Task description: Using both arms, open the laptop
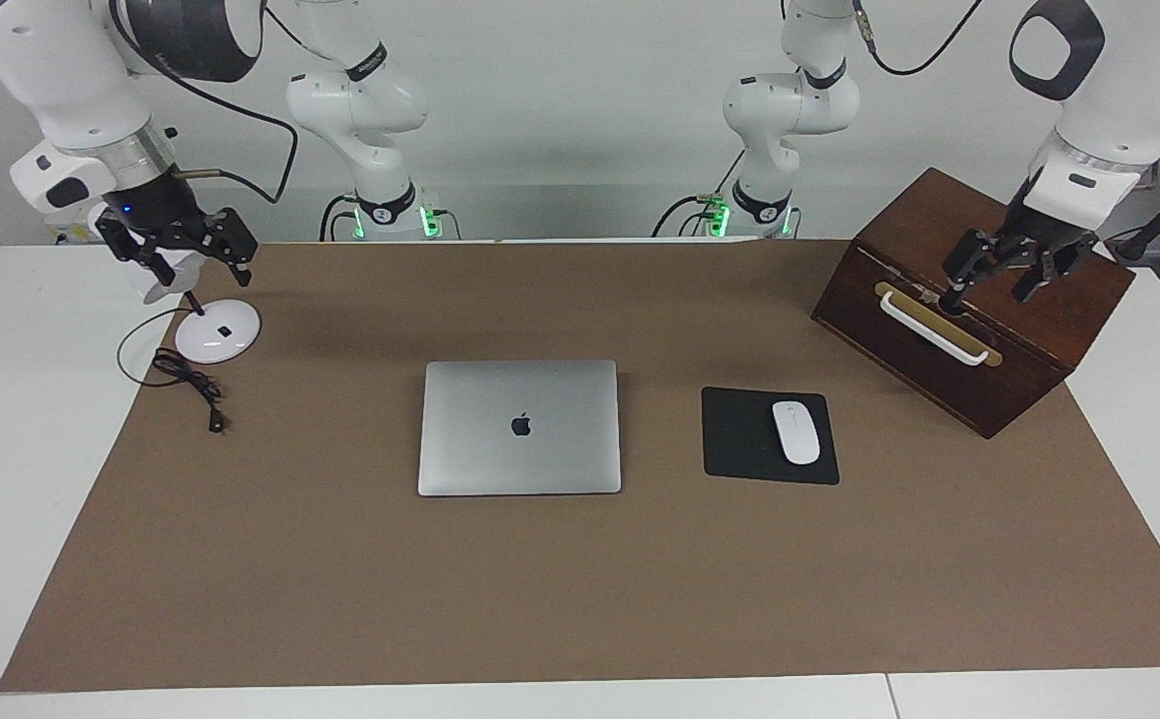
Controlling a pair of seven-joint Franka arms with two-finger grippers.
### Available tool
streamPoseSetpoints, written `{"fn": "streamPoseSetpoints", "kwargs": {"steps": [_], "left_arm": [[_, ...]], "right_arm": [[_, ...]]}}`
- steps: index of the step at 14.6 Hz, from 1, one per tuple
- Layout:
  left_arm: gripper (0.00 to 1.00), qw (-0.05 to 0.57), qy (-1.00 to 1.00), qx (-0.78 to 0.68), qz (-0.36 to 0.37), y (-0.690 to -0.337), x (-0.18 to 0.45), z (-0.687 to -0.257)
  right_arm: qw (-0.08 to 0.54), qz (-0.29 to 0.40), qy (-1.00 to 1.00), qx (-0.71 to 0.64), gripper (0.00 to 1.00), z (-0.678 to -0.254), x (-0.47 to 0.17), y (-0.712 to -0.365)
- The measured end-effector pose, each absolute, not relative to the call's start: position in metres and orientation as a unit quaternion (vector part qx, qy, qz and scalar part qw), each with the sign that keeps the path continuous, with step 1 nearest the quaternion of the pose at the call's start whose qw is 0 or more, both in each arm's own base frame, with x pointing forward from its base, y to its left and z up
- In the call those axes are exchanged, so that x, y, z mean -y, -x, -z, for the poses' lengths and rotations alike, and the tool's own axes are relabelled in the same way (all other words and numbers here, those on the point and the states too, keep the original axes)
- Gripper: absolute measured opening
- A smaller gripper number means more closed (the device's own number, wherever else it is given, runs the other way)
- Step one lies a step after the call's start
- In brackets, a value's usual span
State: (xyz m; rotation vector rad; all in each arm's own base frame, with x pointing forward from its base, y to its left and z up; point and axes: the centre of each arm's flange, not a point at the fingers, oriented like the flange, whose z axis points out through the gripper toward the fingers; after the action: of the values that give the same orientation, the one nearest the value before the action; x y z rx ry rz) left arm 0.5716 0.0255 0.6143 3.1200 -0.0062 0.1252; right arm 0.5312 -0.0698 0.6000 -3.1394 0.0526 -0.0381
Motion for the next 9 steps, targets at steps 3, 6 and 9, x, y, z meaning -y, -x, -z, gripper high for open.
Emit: {"fn": "streamPoseSetpoints", "kwargs": {"steps": [3, 6, 9], "left_arm": [[0.44, 0.010, -0.999, 0.001, -0.044, -0.5708, -0.0259, -0.6167], [0.08, 0.010, -0.999, -0.003, -0.047, -0.5708, -0.0274, -0.6178], [0.01, 0.011, -0.998, -0.030, -0.048, -0.5710, -0.0305, -0.6181]], "right_arm": [[0.001, 0.012, 1.000, -0.013, 1.00, -0.5975, 0.0722, -0.5313], [0.001, 0.013, 1.000, -0.013, 0.81, -0.5968, 0.0729, -0.5315], [0.002, 0.013, 1.000, -0.013, 0.86, -0.5891, 0.0723, -0.5311]]}}
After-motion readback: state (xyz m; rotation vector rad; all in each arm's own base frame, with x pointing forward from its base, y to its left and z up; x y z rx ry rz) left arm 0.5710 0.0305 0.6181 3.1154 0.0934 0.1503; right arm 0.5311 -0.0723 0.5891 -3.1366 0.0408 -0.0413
